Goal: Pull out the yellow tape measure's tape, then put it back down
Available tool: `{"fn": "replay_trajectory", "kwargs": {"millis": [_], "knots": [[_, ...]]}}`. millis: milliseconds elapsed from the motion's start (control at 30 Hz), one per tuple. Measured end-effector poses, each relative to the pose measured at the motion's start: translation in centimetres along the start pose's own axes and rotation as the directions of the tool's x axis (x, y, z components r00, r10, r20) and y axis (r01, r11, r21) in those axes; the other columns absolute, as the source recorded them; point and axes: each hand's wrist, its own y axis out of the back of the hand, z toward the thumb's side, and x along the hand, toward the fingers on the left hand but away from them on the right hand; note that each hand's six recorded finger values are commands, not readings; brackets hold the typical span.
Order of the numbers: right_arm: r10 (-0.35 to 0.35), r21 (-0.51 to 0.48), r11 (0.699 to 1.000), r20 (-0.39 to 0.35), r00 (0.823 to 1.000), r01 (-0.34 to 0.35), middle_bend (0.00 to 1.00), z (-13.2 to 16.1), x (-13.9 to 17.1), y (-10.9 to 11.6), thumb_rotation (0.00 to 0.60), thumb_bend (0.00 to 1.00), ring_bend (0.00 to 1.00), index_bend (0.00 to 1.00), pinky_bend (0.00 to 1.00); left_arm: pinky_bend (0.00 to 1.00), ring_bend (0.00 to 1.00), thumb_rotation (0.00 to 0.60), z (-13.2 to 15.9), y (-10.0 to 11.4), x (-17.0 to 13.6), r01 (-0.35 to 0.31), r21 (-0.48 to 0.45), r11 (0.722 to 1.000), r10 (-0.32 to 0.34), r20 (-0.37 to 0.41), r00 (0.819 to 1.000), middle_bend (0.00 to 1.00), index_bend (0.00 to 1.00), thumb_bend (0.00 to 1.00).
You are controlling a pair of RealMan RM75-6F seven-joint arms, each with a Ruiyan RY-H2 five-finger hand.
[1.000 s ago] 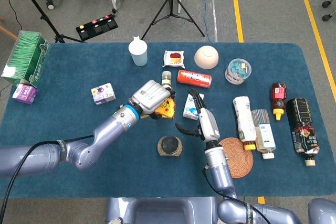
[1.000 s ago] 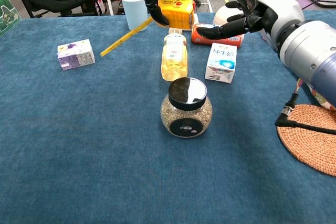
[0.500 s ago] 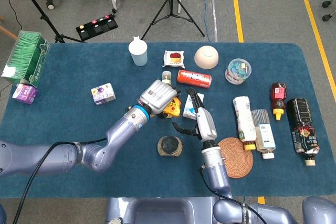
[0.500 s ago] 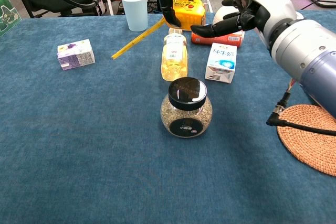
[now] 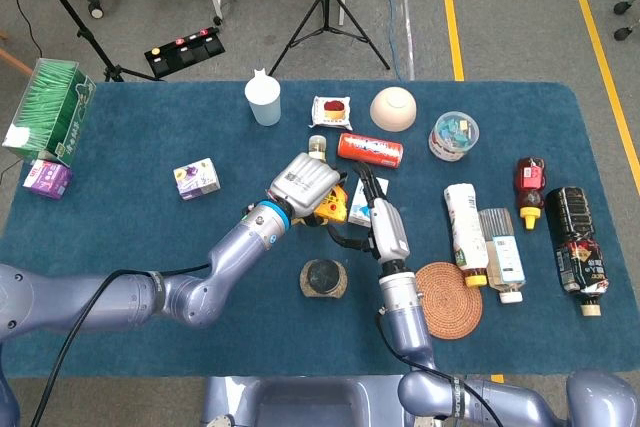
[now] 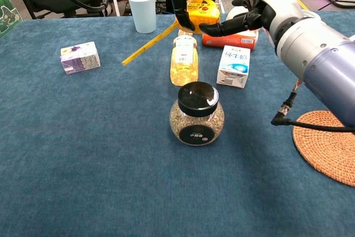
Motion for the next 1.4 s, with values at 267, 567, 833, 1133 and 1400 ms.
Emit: {"fn": "replay_trajectory", "kwargs": {"millis": [267, 567, 833, 1133, 1400], "knots": [[-0.009, -0.003, 1.0, 0.026, 1.0, 0.009, 0.0, -0.8, -0.2, -0.1, 0.581, 0.4, 0.02, 0.0, 0.1, 0.67, 0.5, 0.6, -0.4, -0.2, 0.0, 0.014, 0.0, 1.0, -0.014, -0.005, 1.0, 0.53, 0.62, 0.28], [-0.014, -0.004, 1.0, 0.023, 1.0, 0.014, 0.0, -0.9, -0.2, 0.0, 0.58, 0.48, 0.02, 0.0, 0.1, 0.67, 0.5, 0.6, -0.7, -0.3, 0.1, 0.017, -0.003, 1.0, -0.017, -0.008, 1.0, 0.53, 0.62, 0.28], [-0.018, -0.003, 1.0, 0.023, 1.0, 0.018, 0.0, -1.0, -0.2, 0.1, 0.58, 0.51, 0.02, 0.0, 0.1, 0.67, 0.5, 0.6, -1.1, -0.4, -0.1, 0.02, -0.001, 1.0, -0.02, -0.013, 1.0, 0.53, 0.62, 0.28], [-0.029, 0.002, 1.0, 0.024, 0.999, 0.029, 0.01, -1.1, -0.3, 0.6, 0.579, 0.56, 0.03, 0.0, 0.1, 0.67, 0.5, 0.6, -1.5, -0.2, -0.4, 0.021, 0.003, 1.0, -0.021, -0.017, 1.0, 0.53, 0.62, 0.28], [-0.039, 0.007, 0.999, 0.025, 0.999, 0.039, 0.02, -1.2, -0.3, 0.8, 0.582, 0.61, 0.04, 0.0, 0.1, 0.67, 0.5, 0.6, -2.3, -0.4, -0.8, 0.022, 0.001, 1.0, -0.022, -0.027, 0.999, 0.53, 0.62, 0.28]]}}
